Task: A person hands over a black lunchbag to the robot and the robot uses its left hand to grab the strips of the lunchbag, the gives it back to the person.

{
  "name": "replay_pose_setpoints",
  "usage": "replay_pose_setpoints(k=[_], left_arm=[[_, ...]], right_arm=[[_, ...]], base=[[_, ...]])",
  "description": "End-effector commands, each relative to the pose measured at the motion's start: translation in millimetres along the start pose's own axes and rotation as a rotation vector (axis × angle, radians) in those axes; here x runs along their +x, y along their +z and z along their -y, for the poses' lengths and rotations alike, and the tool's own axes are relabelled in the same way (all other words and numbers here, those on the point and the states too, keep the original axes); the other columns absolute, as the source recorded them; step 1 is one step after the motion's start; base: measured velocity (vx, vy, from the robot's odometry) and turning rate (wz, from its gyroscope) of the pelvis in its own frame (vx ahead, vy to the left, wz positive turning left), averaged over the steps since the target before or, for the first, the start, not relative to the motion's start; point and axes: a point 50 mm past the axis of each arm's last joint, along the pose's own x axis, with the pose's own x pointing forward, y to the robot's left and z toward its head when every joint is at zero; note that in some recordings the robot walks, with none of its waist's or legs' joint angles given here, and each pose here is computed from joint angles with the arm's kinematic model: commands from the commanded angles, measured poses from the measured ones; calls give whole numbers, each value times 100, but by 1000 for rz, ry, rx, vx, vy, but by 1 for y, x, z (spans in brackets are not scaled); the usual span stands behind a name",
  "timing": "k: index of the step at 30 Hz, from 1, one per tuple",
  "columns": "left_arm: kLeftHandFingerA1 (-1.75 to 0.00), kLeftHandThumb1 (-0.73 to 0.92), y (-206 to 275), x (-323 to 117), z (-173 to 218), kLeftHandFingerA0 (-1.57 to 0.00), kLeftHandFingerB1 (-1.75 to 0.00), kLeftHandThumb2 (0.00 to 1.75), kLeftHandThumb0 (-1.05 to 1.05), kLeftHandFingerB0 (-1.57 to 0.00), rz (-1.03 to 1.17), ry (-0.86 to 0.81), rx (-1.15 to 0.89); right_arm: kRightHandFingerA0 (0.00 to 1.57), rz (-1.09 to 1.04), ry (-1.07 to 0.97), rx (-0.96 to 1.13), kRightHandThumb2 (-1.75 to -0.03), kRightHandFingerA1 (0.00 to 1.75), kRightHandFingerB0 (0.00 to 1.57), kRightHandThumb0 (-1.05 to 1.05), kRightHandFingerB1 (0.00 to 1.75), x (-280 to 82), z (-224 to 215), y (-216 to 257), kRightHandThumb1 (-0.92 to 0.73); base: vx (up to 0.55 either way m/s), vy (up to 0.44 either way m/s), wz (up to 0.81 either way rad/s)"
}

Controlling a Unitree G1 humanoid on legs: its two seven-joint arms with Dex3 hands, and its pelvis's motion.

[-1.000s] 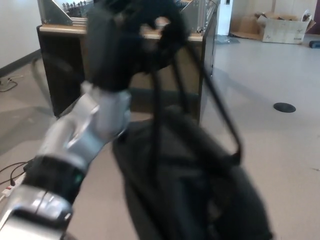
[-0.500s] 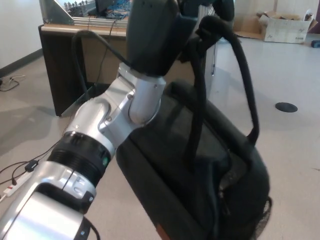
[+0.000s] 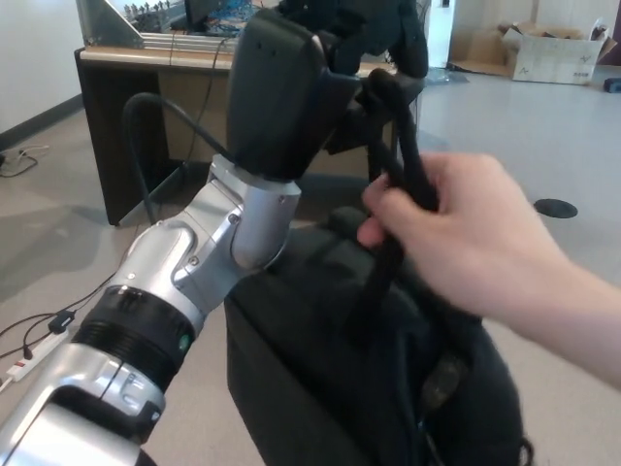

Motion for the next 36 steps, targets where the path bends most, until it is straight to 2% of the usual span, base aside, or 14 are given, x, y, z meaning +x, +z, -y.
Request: replay_pose_setpoints(k=[1,2,5,6,7,8,9,10,14,20,30,34,35,36], left_arm=[[-175,56,-5,-6,-2,-82,-164,55,-20,-65,-19,9,32],[-175,56,-5,-8,-2,-82,-164,55,-20,-66,-20,6,31],[-175,57,-2,-10,0,-79,-161,54,-21,-66,-19,2,13],[-127,42,-2,-11,1,-77,-105,73,-45,-69,-28,-9,9],[-127,42,-2,-12,2,-77,-105,73,-45,-69,-44,-24,5],[-106,52,-2,-13,3,-46,-74,56,-49,-52,-69,-68,3],[0,59,-2,-14,5,0,-1,59,-91,0,-102,-151,5],[0,59,0,-17,7,0,0,60,-96,0,-148,-284,1],[0,62,10,-17,2,0,0,61,-101,0,-130,-344,-5],[0,67,20,-18,-6,0,0,60,-102,0,-104,-355,-21],[0,61,23,-42,-42,0,0,60,-98,0,-133,-322,-55],[0,59,14,-84,-73,0,0,59,-93,0,-250,-346,-14],[0,56,12,-95,-78,0,0,58,-86,0,-269,-351,-17],[-1,47,10,-118,-88,0,0,85,-82,0,-304,-365,-30]], right_arm=[[51,-11,-2,23,-96,60,44,-53,55,-7,-1,-6,-61],[56,-14,-2,26,-61,46,55,-48,43,-9,-2,-8,-72],[56,-23,2,23,-61,45,55,-50,43,-12,-4,-12,-72],[56,-27,1,25,-61,45,55,-49,43,-13,-4,-13,-72],[56,-30,-1,26,-61,45,55,-49,43,-13,-4,-13,-72],[56,-32,0,26,-61,45,55,-49,43,-14,-4,-14,-72],[56,-35,1,23,-61,44,55,-50,42,-14,-5,-14,-72],[55,-38,4,16,-61,45,55,-51,42,-14,-5,-15,-73],[56,-36,7,10,-61,44,55,-49,42,-13,-4,-14,-72],[55,-40,13,-6,-61,43,54,-49,42,-13,-3,-14,-72],[56,-14,-1,-13,-61,45,56,-48,43,-7,-1,-7,-71],[56,-11,-6,-8,-61,45,56,-46,43,-12,0,-10,-71],[55,-16,-3,-10,-61,45,56,-47,42,-14,-1,-12,-72],[46,-29,5,-15,-96,58,44,-52,55,-21,-3,-18,-61]], base=[[0,0,0],[0,0,0],[0,0,0],[0,0,0],[0,0,0],[0,0,0],[0,0,0],[0,0,0],[0,0,0],[0,0,0],[0,0,0],[0,0,0],[0,0,0],[0,0,0]])
